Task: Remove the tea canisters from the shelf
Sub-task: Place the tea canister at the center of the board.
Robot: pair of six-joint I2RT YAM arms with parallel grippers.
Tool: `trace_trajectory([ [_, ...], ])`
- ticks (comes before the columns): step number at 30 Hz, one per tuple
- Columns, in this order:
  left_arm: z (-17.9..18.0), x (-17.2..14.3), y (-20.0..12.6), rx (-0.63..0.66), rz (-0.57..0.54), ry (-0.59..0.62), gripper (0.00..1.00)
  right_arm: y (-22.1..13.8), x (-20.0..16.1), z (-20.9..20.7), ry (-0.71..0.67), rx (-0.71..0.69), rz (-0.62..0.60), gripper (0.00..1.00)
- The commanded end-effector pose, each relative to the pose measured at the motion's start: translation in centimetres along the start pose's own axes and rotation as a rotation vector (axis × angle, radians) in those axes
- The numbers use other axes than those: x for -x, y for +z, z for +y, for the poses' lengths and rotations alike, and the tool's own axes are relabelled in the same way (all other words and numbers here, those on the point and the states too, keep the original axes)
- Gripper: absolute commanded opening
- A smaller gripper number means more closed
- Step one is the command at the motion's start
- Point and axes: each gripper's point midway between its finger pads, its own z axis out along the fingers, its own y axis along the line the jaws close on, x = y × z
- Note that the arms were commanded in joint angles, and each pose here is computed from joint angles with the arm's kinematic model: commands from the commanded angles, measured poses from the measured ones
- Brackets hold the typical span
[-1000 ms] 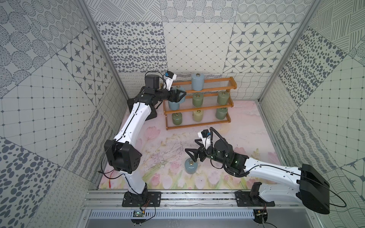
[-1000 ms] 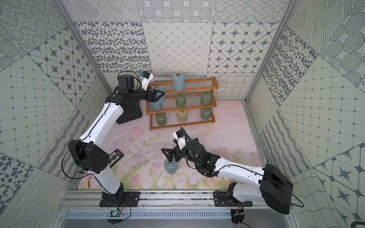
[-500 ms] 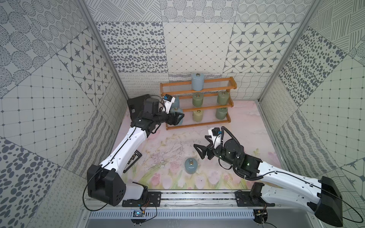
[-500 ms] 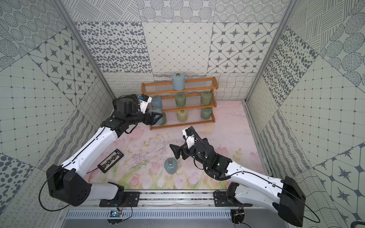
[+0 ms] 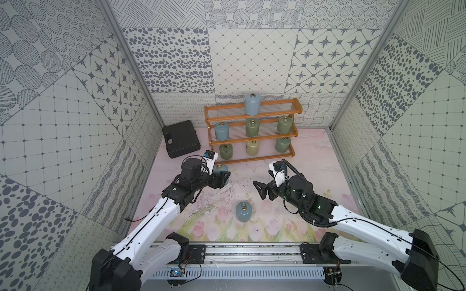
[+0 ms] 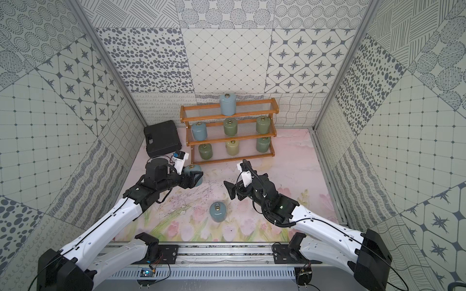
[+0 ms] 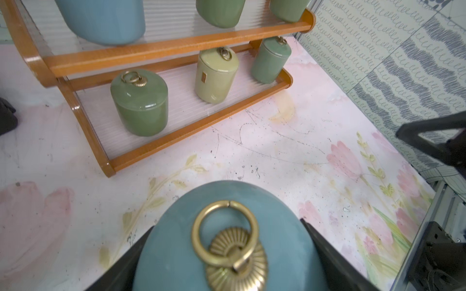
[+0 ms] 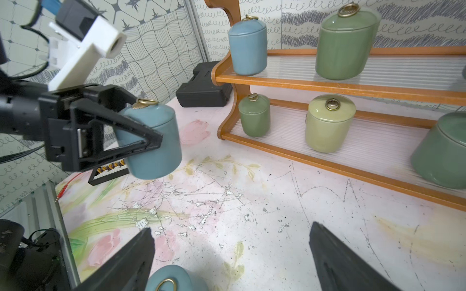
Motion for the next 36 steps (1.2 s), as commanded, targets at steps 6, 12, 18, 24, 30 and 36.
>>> trace_trajectory([
  [6, 0.0, -1.3, -0.3, 0.069, -0.168, -0.042, 0.66, 0.1, 2.6, 0.0, -0.021, 0.004, -0.069, 1.00],
  [12, 0.7, -4.5, 0.2, 0.141, -0.134, -0.052, 0.64, -0.1, 2.1, -0.2, -0.029, -0.002, -0.056, 1.00],
  [18, 1.2, -7.5, 0.7, 0.168, -0.139, -0.082, 0.66, -0.3, 1.9, -0.4, -0.024, -0.008, -0.048, 1.00],
  [24, 0.6, -9.4, 1.3, 0.151, -0.136, -0.089, 0.67, -0.5, 2.0, -0.5, -0.022, -0.013, -0.053, 1.00],
  [30, 0.0, -10.1, 1.3, 0.166, -0.133, -0.065, 0.68, -0.5, 1.9, -0.3, -0.013, -0.005, -0.051, 1.00],
  [36, -0.7, -10.7, 1.6, 0.162, -0.124, -0.065, 0.68, -0.7, 1.7, -0.5, -0.011, -0.009, -0.053, 1.00],
])
